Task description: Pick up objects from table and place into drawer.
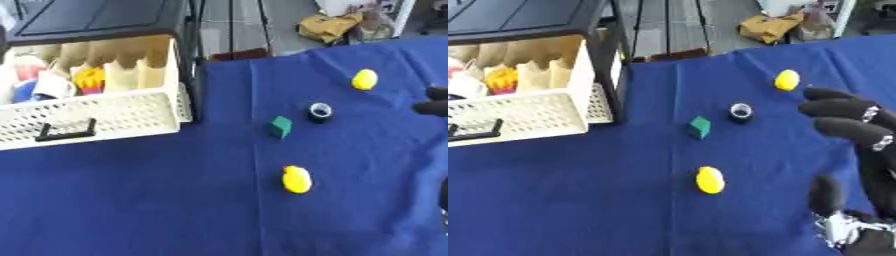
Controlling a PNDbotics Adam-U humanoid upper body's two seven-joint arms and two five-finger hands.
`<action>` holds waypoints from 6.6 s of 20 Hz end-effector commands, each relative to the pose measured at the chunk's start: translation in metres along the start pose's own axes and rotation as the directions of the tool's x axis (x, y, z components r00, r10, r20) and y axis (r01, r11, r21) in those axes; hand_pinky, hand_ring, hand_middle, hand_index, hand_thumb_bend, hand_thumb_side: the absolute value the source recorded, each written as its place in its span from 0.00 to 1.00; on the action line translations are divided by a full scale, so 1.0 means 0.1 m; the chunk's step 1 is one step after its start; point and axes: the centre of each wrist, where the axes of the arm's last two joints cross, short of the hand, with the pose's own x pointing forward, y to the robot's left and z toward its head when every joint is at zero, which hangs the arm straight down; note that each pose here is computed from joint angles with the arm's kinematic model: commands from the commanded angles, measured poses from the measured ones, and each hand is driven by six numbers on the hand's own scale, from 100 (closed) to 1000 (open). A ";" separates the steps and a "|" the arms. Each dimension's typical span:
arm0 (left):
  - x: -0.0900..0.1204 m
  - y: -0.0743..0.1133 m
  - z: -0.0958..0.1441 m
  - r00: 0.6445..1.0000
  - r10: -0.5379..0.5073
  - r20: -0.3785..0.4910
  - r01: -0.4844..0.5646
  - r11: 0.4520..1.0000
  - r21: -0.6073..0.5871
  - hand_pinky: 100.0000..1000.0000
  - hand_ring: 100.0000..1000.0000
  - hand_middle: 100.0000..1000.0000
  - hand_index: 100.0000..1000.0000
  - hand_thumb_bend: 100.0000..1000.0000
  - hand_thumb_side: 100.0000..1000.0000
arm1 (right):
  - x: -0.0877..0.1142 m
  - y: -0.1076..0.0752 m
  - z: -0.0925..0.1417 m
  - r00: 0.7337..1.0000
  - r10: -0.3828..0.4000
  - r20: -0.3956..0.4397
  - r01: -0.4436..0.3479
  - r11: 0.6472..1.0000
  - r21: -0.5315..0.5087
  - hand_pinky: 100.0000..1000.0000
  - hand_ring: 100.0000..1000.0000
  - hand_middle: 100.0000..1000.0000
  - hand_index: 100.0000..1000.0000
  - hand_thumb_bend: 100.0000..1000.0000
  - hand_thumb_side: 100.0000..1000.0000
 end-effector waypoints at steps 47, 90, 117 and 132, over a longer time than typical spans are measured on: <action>0.36 -1.53 0.11 0.659 0.748 0.081 -0.748 0.640 0.179 0.15 0.41 0.55 0.96 0.00 0.96 | -0.05 -0.63 -0.91 0.914 0.205 0.349 -0.402 0.561 0.723 0.39 0.59 0.55 0.85 0.00 1.00; 0.39 -1.58 0.10 0.649 0.760 -0.035 -0.746 0.644 0.168 0.09 0.37 0.46 0.89 0.00 0.94 | -0.69 0.02 -0.71 0.893 0.417 0.169 -0.239 0.121 0.963 0.44 0.60 0.49 0.92 0.08 1.00; 0.37 -1.58 0.14 0.657 0.748 -0.094 -0.735 0.663 0.139 0.07 0.35 0.44 0.88 0.00 0.89 | -0.61 0.29 -0.59 0.897 0.369 0.245 -0.266 0.006 0.964 0.25 0.62 0.51 0.81 0.04 1.00; 0.38 -1.58 0.12 0.657 0.746 -0.106 -0.734 0.666 0.135 0.07 0.34 0.46 0.88 0.00 0.89 | -0.69 0.46 -0.48 0.902 0.274 0.333 -0.303 -0.147 0.941 0.23 0.54 0.48 0.87 0.22 1.00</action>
